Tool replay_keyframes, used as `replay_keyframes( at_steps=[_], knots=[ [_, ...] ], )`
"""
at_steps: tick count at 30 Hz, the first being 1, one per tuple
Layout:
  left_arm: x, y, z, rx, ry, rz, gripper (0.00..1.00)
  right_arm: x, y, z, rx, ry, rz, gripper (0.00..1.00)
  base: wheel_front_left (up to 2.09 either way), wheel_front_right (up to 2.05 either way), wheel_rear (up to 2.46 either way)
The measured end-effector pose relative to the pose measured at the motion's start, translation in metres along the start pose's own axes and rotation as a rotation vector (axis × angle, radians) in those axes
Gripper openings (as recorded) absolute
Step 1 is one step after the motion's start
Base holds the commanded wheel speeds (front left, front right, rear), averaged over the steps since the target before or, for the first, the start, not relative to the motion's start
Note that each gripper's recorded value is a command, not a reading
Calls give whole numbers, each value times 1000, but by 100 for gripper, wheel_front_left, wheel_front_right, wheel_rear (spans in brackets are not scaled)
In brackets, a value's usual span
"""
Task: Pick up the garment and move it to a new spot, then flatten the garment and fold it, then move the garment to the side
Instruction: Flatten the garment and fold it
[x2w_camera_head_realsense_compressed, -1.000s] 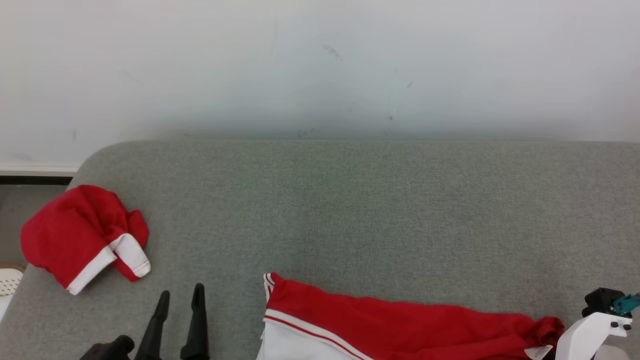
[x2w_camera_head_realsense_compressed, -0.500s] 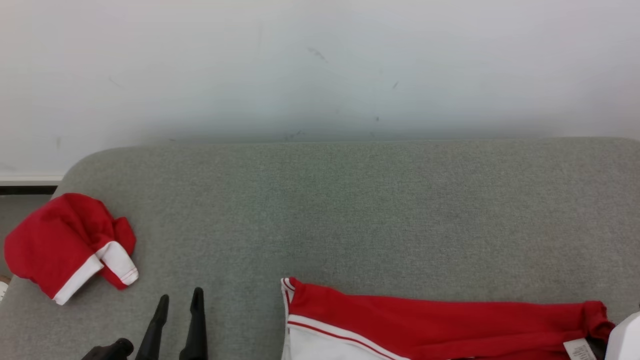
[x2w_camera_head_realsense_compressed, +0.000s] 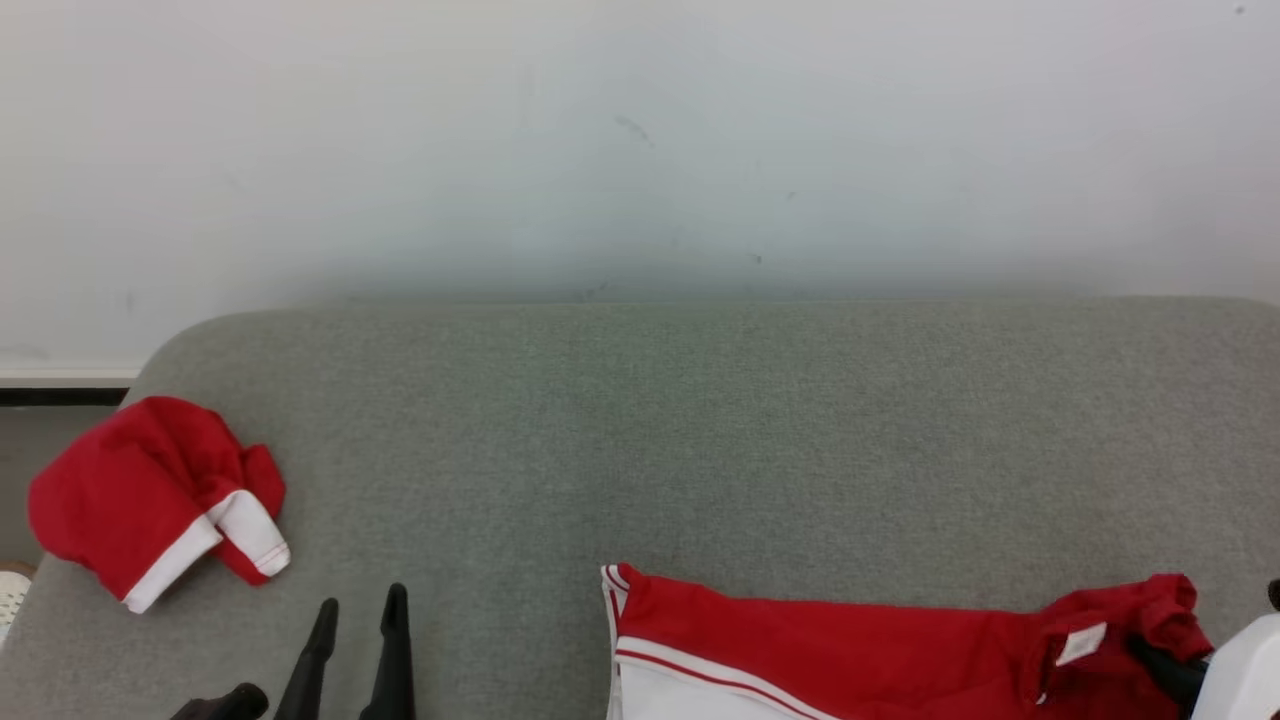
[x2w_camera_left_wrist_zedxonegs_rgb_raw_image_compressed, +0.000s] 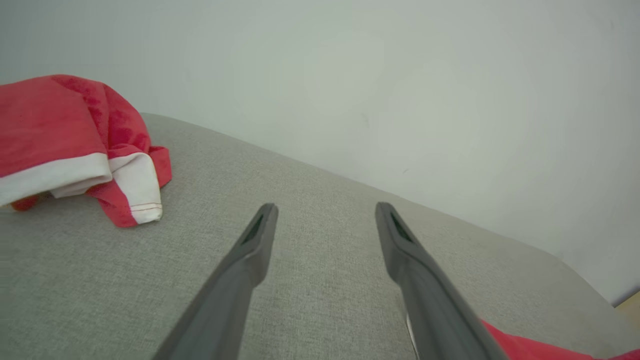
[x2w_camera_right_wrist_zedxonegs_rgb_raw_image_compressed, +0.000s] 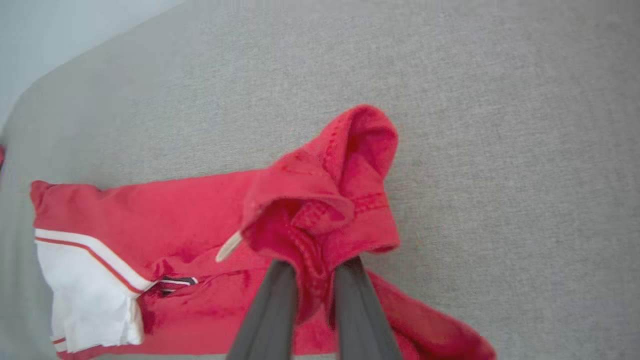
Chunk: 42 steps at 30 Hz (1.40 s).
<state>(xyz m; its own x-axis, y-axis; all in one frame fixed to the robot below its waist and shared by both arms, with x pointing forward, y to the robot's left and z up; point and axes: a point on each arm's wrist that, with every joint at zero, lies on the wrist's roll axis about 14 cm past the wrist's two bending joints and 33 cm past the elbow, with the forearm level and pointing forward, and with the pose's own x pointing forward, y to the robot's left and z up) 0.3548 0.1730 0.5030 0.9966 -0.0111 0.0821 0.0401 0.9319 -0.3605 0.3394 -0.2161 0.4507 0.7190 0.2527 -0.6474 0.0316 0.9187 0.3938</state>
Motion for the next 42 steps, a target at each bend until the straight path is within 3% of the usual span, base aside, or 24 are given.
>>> replay_keyframes(
  at_steps=[10, 19, 28, 39, 42],
  knots=[
    [-21, 25, 15, 12, -46, 78, 100, 1, 119, -6, -7, 18, 376, 0, 0, 0, 0],
    [-45, 52, 22, 15, -69, 170, 100, 19, 192, -32, -20, 137, 579, 0, 0, 0, 0],
    [-61, 70, 24, 16, -76, 238, 100, 35, 244, -57, 40, 230, 724, 0, 0, 0, 0],
    [-63, 75, 23, 18, -68, 254, 100, 56, 272, -86, 104, 307, 754, 0, 0, 0, 0],
    [-62, 74, 20, 18, -61, 252, 100, 60, 274, -90, 109, 318, 746, 100, 0, 0, 0]
  ],
)
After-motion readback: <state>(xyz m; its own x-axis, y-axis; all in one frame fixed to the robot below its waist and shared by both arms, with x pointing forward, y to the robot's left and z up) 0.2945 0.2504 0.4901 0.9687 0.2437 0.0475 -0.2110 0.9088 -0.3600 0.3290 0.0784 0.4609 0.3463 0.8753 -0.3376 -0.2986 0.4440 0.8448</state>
